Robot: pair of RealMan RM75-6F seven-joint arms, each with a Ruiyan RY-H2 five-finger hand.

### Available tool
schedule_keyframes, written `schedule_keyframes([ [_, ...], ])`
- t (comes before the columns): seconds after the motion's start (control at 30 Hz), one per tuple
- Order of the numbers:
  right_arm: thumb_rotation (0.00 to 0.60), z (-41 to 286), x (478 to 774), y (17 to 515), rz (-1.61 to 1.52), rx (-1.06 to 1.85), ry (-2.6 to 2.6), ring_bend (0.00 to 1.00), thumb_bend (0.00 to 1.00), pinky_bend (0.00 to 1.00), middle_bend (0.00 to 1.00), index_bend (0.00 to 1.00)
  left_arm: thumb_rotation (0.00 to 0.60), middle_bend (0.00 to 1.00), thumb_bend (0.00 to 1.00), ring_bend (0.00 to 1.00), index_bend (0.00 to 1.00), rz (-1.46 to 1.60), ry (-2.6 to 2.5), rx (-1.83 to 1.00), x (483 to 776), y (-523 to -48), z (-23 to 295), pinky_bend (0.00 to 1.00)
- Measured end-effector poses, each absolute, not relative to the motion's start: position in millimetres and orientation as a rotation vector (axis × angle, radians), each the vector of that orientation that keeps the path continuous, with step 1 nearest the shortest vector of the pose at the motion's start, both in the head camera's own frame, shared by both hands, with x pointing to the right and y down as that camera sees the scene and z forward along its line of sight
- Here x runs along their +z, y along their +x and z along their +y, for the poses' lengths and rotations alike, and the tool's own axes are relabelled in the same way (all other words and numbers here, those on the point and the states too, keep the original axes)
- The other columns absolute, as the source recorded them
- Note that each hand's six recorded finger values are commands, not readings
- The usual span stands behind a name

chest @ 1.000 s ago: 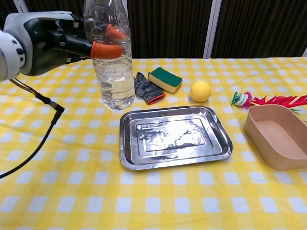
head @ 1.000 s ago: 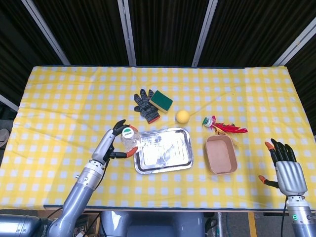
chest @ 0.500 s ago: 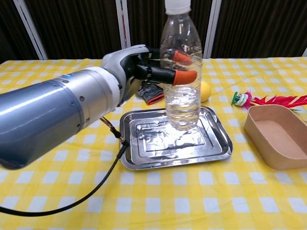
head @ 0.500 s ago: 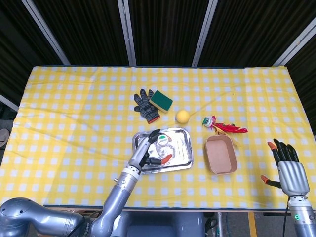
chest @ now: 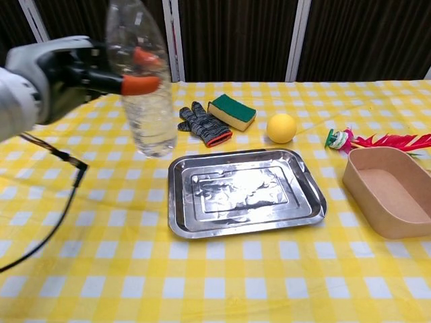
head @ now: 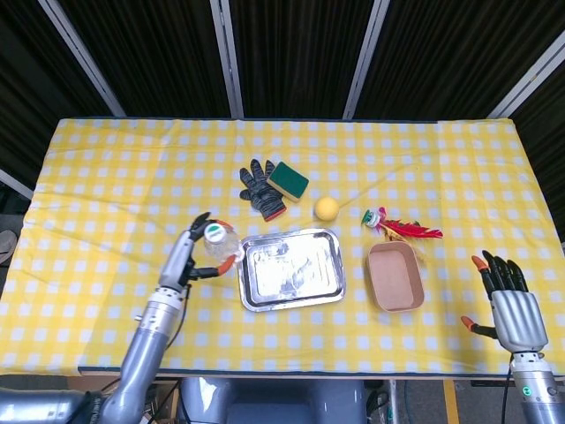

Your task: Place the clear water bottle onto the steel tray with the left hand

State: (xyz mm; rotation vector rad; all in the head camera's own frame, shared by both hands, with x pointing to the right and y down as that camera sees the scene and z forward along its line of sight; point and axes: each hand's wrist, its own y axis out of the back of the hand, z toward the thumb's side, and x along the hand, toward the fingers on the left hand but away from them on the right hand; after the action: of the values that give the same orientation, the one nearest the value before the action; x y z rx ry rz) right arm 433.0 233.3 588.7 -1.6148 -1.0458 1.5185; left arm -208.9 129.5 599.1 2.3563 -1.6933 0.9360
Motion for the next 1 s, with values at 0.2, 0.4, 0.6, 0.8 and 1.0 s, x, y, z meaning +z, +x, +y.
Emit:
schedule_keyframes([
  [0.2,0.6,234,593,431,-1.028,1.532,-1.613,0.0,0.05,0.0,0.0,0.08,0.6,0.55,0.52,0.05,0.55,-1.69,2.315,0.91,601,-242,131,0.0],
  [0.4,0.6,233,594,434,-1.028,1.541,-1.606,0.0,0.05,0.0,0.0,0.08,0.6,0.55,0.52,0.05,0.55,-1.535,2.373,0.815,607,-189,141,0.0],
  [0.6,0.6,232,593,438,-1.04,1.545,-1.602,0.0,0.05,0.0,0.0,0.08,0.6,0.55,0.52,0.05,0.55,-1.429,2.351,0.709,606,-128,148,0.0],
  [0.8,0.6,233,592,434,-1.036,1.532,-1.613,0.0,0.05,0.0,0.0,0.08,0.6,0.56,0.52,0.05,0.56,-1.522,2.321,0.761,602,-155,137,0.0],
  [1.0,0.6,235,595,429,-1.013,1.533,-1.62,0.0,0.05,0.0,0.0,0.08,0.6,0.55,0.52,0.05,0.56,-1.626,2.236,0.851,610,-217,130,0.0],
])
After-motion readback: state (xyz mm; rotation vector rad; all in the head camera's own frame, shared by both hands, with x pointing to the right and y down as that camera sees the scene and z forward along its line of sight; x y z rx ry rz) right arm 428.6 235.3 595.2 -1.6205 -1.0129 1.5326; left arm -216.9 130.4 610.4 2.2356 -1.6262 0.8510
